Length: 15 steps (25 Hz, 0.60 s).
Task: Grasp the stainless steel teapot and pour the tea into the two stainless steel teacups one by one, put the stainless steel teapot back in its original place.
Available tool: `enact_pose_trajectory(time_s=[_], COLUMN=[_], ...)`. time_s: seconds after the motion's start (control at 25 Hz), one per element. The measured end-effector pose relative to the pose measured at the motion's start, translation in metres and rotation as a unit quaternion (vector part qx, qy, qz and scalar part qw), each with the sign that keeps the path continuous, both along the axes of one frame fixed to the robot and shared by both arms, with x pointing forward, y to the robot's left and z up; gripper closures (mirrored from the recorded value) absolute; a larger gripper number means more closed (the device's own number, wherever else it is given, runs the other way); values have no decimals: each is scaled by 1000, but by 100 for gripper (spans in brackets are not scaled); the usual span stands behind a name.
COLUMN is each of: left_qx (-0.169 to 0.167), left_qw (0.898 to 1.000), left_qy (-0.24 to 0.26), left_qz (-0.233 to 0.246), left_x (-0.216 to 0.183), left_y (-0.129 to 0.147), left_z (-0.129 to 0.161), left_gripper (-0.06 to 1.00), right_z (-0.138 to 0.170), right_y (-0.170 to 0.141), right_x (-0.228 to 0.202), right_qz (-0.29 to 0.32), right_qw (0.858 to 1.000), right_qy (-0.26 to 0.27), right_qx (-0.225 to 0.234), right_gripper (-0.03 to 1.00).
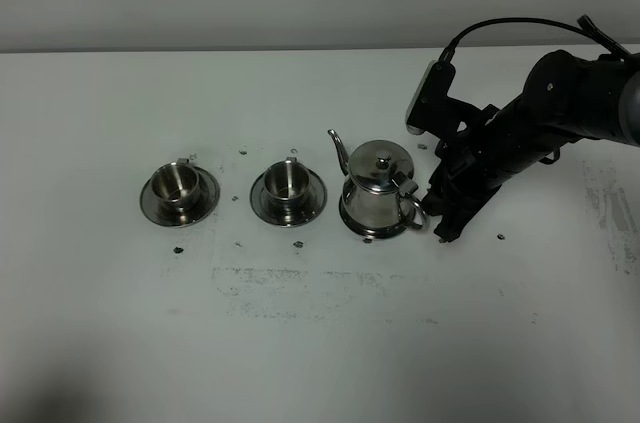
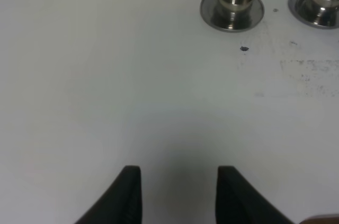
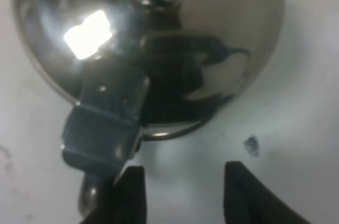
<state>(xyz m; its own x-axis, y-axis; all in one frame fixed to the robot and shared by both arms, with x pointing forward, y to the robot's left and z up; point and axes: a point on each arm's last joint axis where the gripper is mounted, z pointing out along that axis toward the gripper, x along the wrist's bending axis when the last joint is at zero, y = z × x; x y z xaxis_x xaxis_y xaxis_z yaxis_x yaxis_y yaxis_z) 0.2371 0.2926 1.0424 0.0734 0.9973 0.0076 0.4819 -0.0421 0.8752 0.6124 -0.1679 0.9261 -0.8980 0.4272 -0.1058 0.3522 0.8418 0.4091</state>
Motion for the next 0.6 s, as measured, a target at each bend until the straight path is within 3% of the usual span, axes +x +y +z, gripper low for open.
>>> enact_pose_trajectory(time_s=[0.6], left_qx=[0], left_qw=[1000], left_qy=[0], left_qz=[0], left_x=[0], left_y=[0], left_z=[0], left_gripper=[56], right_z=[1], right_y=[2], right_x=[-6], right_qz=[-76], right_qw=[994], right_qy=[73], right_qx=[30], right_gripper=[63])
